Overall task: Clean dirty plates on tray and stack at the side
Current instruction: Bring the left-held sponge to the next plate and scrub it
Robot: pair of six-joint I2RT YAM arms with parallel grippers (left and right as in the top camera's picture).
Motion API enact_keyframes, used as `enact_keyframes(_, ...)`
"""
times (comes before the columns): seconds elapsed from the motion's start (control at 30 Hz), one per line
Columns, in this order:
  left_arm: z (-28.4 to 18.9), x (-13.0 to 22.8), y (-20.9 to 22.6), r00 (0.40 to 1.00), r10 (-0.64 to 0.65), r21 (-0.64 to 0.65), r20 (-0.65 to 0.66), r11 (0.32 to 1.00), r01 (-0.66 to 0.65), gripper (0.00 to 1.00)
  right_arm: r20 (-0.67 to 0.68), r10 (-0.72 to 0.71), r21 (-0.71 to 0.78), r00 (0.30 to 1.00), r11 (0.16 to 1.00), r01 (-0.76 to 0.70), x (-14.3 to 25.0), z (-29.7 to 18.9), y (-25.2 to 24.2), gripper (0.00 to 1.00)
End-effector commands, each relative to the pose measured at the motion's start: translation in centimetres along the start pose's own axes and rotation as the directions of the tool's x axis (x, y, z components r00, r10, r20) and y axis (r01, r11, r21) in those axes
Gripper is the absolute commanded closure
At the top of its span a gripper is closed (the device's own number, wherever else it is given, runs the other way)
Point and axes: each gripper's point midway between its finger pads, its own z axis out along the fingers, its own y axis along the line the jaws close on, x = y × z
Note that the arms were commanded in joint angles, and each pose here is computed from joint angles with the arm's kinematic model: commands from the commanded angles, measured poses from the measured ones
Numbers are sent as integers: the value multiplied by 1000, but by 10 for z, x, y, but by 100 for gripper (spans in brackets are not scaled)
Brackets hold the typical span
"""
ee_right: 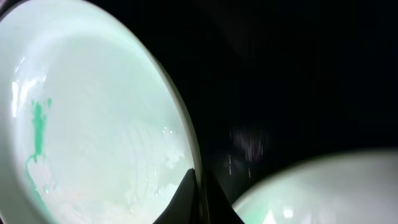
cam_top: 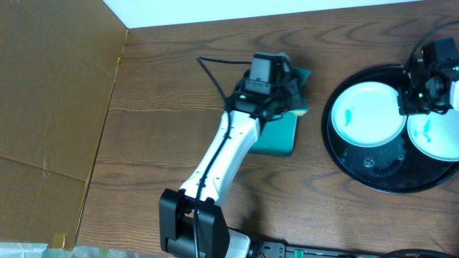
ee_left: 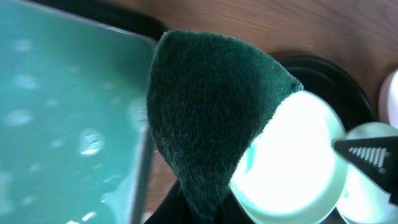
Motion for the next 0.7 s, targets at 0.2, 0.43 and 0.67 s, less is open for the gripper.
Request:
enact_keyframes(0.2, 40, 30, -48, 998, -2, 71, -66, 997, 7, 93, -36, -1, 3, 999, 1000, 1, 16, 6, -1, 99)
enact_keyframes(0.43, 78, 46, -75, 989, -111, 106, -95, 987, 121, 93, -17, 14, 19, 1000, 1000, -14, 22, 18, -7, 99)
enact_keyframes(0.67, 115, 71, -107, 971, -201, 151, -131, 964, 220, 93, 12, 23, 16, 1000, 1000, -23, 15, 18, -6, 99)
